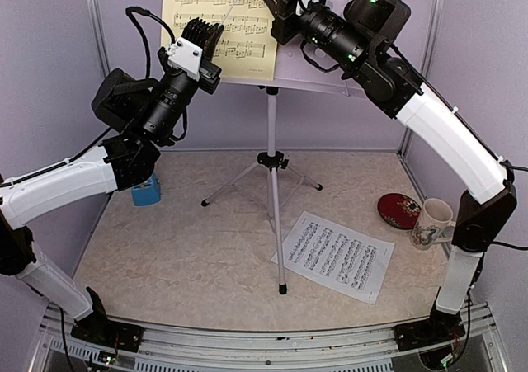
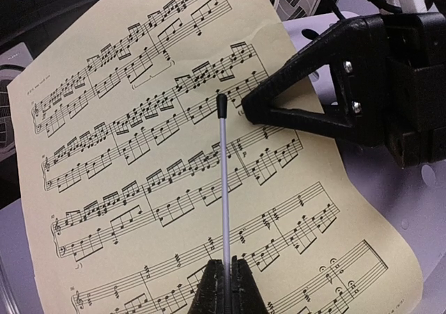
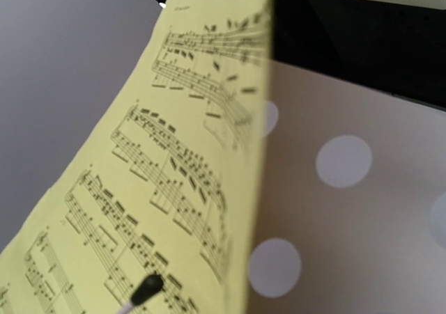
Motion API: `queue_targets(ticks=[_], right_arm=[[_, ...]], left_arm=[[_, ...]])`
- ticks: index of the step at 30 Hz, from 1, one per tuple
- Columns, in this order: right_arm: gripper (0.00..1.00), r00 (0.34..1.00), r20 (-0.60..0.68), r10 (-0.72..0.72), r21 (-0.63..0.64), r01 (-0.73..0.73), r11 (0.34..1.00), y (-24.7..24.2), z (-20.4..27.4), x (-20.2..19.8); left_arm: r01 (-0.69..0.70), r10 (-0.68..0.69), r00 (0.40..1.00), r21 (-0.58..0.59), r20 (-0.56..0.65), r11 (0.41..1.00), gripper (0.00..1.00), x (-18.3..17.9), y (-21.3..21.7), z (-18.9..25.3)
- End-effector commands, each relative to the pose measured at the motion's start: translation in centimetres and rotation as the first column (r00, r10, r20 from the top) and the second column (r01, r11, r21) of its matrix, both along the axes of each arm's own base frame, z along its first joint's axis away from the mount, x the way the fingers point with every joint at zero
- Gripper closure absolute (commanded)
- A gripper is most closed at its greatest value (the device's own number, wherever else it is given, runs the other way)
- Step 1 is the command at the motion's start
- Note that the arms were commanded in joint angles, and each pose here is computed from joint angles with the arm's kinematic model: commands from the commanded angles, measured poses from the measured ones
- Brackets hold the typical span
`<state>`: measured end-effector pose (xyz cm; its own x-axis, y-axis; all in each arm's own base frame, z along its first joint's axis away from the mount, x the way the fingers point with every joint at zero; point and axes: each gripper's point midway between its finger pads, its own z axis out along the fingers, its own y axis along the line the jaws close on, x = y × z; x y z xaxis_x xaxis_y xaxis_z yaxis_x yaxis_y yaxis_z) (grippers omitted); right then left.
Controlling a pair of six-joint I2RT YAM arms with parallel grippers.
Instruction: Set up the instrument practice props
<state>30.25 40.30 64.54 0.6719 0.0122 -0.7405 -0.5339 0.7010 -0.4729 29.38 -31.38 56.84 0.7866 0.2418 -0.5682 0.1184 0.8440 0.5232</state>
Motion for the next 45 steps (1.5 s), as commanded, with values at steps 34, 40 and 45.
queue_targets(ticks=[34,40,45], right_arm=[[0.64,0.996,0.082,0.015,0.057,-0.020,0.998,-1.5,2.0,-1.7],[0.42,0.996,0.084,0.023,0.076,-0.029,0.997,-2.6,2.8,-2.9],[0.17,0.996,0.077,0.040,0.082,-0.047,0.996,-3.9,3.0,-4.1]], left_arm=[[0.035,-0.035,0.999,-0.015,-0.040,0.999,0.52,-3.3,-1.2,-2.1],[0.037,-0.041,0.994,-0.032,-0.098,0.999,0.47,-4.1,-1.2,-4.0],[0.059,-0.065,0.980,-0.035,-0.186,0.998,0.41,-4.4,-1.5,-6.7]])
